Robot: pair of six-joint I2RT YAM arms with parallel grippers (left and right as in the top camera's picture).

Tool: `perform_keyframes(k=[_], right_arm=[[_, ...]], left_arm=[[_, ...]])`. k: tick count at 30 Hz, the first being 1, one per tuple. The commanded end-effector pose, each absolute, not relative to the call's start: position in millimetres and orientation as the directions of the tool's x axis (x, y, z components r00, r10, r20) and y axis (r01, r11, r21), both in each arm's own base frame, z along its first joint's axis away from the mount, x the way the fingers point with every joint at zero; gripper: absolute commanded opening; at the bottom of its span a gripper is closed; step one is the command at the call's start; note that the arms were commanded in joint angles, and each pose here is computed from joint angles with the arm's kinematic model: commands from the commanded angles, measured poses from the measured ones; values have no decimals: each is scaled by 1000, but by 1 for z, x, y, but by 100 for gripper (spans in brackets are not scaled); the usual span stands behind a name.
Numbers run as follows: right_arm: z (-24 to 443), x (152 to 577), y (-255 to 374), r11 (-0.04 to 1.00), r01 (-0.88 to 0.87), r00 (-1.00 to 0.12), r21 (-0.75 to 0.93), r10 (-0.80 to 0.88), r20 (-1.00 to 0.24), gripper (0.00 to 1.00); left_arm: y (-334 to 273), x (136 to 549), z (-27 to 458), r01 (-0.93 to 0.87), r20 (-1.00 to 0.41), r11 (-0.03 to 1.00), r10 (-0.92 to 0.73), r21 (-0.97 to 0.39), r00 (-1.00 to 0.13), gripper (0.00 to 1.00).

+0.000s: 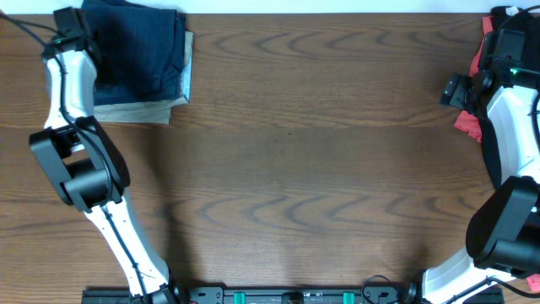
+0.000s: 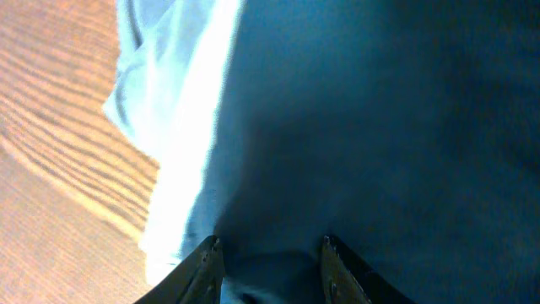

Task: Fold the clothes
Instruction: 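Release the shorts and retract the left gripper down to the front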

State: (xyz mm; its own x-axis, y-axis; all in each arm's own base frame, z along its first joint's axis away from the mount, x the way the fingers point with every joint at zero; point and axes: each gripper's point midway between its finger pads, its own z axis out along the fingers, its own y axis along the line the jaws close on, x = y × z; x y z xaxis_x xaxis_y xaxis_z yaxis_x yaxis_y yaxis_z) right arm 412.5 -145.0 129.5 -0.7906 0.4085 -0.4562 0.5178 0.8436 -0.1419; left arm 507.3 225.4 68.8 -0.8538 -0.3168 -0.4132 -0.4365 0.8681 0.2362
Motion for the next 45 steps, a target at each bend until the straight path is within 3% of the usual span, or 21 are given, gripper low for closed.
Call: perform_keyframes(k=[1,9,19,20,22,23,25,29,35,45], right_arm=[[137,416,-146,841,520,-783,-148,401,-475,99],[137,416,-146,841,521,-783,-149,401,-475,99],[137,416,-146,841,521,-783,-149,401,-475,99],[137,416,-146,841,520,-783,-148,401,-475,99],[137,416,-146,841,520,-783,-148,401,-475,99],[137,416,-146,841,521,-783,-149,401,-475,99],[137,416,-146,841,520,-783,-148,401,-475,99],[137,416,-146,841,521,-783,-149,401,-475,99],[137,417,-145,841,520,-783,-148,400,-475,99],[137,416,-146,841,521,-783,-148,401,-475,99]], left_arm=[[232,493,49,-453,-365,859,-352,239,-862,39],[229,482,68,-520,-369,828,-425,212,-827,39],[196,465,206,-682,-568,731,-548,33,-614,39],[189,459,222,-691,-580,723,-562,3,-590,40],[169,450,247,-670,-577,739,-580,-75,-575,55],[154,444,258,-640,-564,759,-583,-120,-585,62],[128,430,274,-589,-530,786,-587,-189,-613,66],[83,388,288,-526,-425,811,-583,-255,-692,67],[38,334,292,-444,-330,872,-488,-203,-808,67],[-25,259,296,-212,-421,953,-287,-217,-860,67]])
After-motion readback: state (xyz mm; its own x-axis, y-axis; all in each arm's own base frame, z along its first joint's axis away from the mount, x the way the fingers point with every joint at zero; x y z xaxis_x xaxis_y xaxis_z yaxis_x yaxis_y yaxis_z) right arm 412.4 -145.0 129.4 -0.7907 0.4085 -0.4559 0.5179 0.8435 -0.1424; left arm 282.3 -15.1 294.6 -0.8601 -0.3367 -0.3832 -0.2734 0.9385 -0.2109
